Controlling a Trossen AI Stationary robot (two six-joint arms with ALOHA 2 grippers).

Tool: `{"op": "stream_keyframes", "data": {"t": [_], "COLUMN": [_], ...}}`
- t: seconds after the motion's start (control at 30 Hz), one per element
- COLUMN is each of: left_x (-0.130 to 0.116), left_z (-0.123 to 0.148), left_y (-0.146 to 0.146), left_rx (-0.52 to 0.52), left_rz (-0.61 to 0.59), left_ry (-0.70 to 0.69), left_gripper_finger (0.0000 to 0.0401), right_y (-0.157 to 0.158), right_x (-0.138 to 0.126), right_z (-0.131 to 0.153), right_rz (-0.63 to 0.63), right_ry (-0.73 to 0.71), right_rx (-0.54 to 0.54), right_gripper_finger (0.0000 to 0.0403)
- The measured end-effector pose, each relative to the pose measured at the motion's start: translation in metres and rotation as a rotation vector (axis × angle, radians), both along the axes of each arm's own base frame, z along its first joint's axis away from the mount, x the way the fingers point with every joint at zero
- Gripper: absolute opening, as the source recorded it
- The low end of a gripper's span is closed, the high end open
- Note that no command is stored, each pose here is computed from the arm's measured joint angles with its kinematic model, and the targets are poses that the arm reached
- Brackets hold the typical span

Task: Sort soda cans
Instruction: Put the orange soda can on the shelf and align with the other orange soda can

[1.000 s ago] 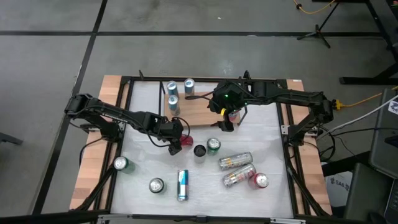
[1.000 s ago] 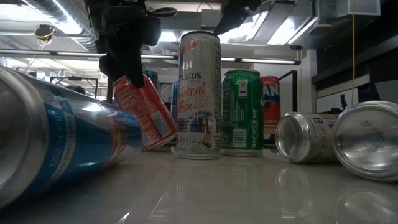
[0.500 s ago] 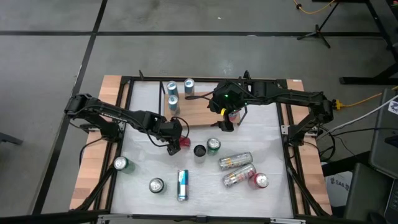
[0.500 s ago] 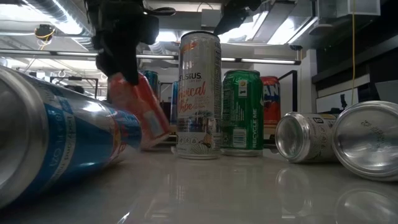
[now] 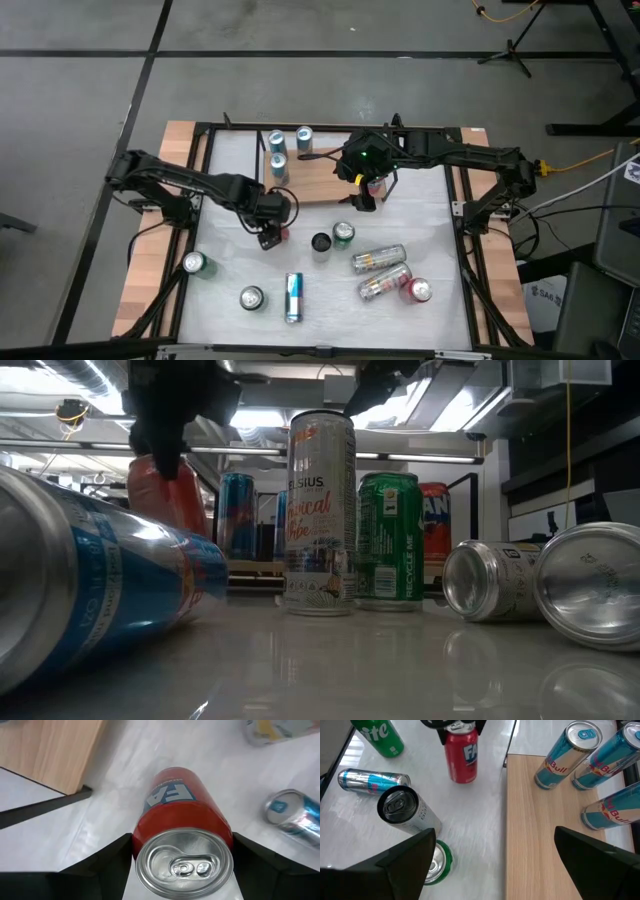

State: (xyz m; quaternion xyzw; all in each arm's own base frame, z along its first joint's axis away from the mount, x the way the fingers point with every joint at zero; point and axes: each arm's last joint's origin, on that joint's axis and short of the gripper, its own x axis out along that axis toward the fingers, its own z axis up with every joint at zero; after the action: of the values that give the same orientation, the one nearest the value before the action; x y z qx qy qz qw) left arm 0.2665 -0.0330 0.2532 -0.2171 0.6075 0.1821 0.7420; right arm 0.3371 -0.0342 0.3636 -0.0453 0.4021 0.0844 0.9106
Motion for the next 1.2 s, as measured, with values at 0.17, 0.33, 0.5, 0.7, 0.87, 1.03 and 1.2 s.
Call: {"op": "stream_keyframes", "data": {"t": [0.17,0.33,0.5,0.7,0.87,1.03,1.2], "left_x": [0.0023,0.0043,0.0044,0.0046,0.0046,0.0059,0.0065], "left_z": [-0.0080,-0.0095,-0.0098,-0.0102,-0.0103,-0.0101,-0.0100], "left_y": [-0.0003,-0.0006,-0.0006,-0.0002,-0.0001,-0.0003,-0.0002], "left_rx": [0.006,0.006,0.007,0.010,0.010,0.009,0.007], "left_rz": [0.001,0.000,0.001,0.001,0.001,0.000,0.005], "left_ry": [0.053,0.056,0.057,0.057,0.057,0.043,0.037], "left_gripper_finger": [0.0276,0.0286,0.0306,0.0318,0.0319,0.0331,0.0339], "right_y": [-0.0001,0.0000,-0.0001,0.0000,0.0000,0.0000,-0.0001], "right_x": [0.0000,0.0000,0.0000,0.0000,0.0000,0.0000,0.0006], "right_z": [0.0000,0.0000,0.0000,0.0000,0.0000,0.0000,0.0005], "right_rz": [0.000,0.000,-0.001,0.000,0.000,0.000,0.000], "right_ry": [0.000,0.000,0.000,0.000,0.000,0.000,-0.008], "right_rx": [0.000,0.000,0.000,0.000,0.000,0.000,-0.001], "right_gripper_finger": [0.0397,0.0397,0.0397,0.0397,0.0397,0.0397,0.0397]}}
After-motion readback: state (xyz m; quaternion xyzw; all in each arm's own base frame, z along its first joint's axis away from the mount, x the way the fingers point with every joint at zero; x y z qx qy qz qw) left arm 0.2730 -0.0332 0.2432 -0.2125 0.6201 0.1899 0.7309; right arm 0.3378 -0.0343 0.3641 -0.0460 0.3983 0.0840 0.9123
